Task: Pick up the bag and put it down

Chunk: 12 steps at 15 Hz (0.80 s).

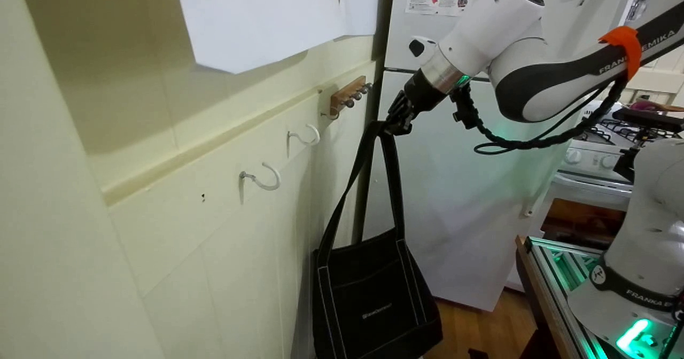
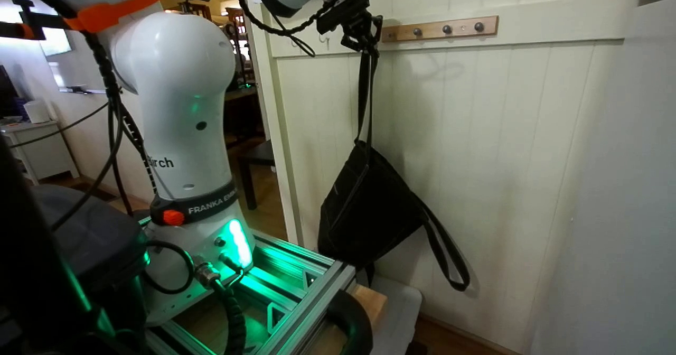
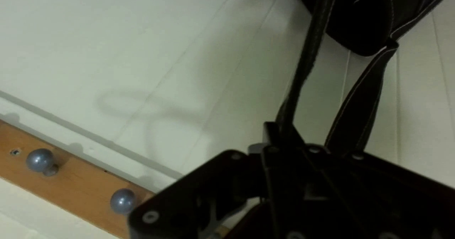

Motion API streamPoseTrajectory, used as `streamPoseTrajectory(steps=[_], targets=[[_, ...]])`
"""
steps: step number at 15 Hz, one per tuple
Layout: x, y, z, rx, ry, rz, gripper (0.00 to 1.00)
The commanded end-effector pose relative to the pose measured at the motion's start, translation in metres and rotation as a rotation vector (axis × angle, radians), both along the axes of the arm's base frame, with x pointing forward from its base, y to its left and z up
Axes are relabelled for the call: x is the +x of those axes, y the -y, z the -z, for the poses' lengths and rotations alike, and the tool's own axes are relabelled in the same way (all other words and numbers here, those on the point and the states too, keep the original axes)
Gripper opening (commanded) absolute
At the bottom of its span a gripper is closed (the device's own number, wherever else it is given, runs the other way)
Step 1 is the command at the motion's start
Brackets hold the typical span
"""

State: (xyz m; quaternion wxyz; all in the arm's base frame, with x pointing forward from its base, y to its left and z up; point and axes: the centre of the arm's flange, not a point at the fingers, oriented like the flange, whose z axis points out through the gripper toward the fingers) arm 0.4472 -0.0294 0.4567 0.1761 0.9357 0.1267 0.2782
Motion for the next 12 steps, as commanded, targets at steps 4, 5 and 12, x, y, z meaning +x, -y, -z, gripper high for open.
streamPoseTrajectory(steps=[4,5,12], targets=[[-0.011,-0.021,0.016,-0.009,-0.046,-0.162,0.02],[-0.010,-0.023,0.023,-0.019,-0.057,-0.178,0.02],[0.007,-0.041,0.043,-0.026,-0.023,-0.379,0.02]])
